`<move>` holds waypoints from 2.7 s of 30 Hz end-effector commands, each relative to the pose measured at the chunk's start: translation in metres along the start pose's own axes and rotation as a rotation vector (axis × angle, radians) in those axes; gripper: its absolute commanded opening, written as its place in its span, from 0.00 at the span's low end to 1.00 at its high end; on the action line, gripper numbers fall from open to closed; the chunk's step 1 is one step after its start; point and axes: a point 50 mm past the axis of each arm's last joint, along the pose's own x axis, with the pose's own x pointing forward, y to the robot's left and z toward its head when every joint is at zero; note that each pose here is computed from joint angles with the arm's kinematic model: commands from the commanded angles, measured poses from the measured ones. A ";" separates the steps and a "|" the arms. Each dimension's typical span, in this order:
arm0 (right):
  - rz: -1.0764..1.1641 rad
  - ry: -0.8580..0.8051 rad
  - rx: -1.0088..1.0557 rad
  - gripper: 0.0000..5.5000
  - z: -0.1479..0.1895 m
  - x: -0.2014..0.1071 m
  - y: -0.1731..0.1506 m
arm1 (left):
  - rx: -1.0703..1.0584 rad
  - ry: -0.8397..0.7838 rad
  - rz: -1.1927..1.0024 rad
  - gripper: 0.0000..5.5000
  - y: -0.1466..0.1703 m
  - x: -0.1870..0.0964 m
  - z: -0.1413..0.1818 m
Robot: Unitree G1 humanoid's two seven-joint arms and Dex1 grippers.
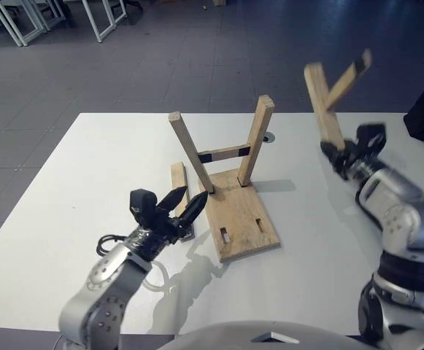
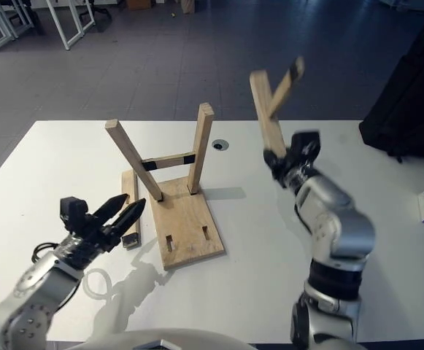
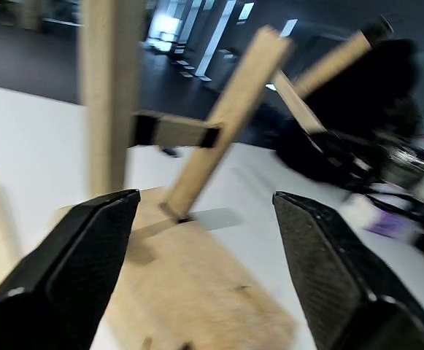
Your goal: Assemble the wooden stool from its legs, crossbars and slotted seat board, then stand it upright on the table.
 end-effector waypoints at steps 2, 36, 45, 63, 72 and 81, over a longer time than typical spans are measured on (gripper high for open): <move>0.904 -0.016 0.303 0.37 0.032 -0.031 0.059 | -0.148 0.014 -0.318 0.75 0.000 0.013 0.032; 1.034 0.412 0.365 0.70 -0.038 -0.039 0.076 | -0.446 0.004 -0.507 0.38 0.011 0.000 0.057; 0.762 0.452 0.255 0.83 -0.071 -0.037 0.036 | 0.227 0.237 -0.464 0.37 0.018 -0.014 0.015; 0.707 0.678 0.132 0.83 -0.136 -0.056 0.030 | 0.386 0.315 -0.510 0.37 0.037 -0.009 -0.030; 0.738 0.751 0.105 0.83 -0.149 -0.068 0.035 | 0.413 0.418 -0.360 0.37 0.064 -0.013 -0.039; 0.752 0.768 0.117 0.83 -0.156 -0.079 0.049 | 0.542 0.892 -0.436 0.37 0.077 -0.019 -0.061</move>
